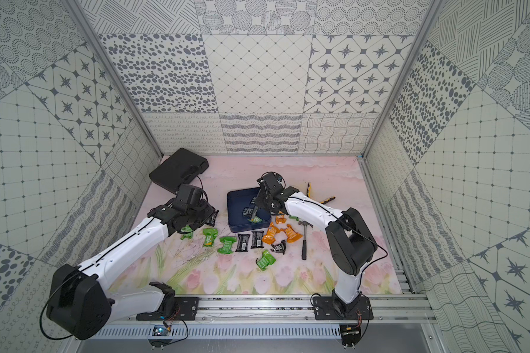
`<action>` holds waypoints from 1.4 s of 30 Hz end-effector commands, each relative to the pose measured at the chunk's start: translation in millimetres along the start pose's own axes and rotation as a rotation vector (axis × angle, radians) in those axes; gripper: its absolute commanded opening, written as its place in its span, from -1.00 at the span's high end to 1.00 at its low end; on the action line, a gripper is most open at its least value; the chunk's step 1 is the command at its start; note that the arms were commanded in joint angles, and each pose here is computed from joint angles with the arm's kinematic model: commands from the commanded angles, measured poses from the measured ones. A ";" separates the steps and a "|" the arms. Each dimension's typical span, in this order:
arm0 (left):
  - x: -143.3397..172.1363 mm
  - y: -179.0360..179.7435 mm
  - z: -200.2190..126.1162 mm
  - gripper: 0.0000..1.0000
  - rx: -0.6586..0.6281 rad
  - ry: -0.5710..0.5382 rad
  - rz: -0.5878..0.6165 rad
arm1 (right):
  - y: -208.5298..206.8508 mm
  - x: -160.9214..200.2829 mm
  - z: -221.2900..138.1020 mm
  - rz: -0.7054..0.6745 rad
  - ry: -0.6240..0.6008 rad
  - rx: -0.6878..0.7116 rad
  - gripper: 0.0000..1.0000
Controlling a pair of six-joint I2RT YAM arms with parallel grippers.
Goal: Take the cookies out of the storage box
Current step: Pick up the cookie from the storage box, then place the cookie at the center of the board.
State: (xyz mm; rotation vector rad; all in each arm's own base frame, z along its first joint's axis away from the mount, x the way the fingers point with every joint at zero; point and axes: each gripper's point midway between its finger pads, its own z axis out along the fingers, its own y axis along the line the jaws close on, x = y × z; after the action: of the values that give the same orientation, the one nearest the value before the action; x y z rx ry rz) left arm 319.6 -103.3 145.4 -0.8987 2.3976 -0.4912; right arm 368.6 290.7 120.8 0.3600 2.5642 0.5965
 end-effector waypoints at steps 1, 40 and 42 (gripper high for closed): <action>-7.5 -0.4 -5.5 0.07 0.020 -0.041 0.043 | -3.5 1.7 -4.5 -0.036 -0.016 0.019 1.00; -5.9 40.2 -25.8 0.00 0.012 -0.154 0.101 | -23.1 229.9 -25.6 -0.484 0.426 -0.024 1.00; -9.0 40.1 -28.6 0.00 0.012 -0.170 0.109 | -24.7 229.4 -23.4 -0.481 0.417 -0.014 0.91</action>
State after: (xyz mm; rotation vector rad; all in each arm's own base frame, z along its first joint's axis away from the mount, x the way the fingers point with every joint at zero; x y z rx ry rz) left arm 282.1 -74.2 141.4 -0.8224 2.3192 -0.4364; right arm 150.9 336.4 40.5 -0.4611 2.9174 0.5414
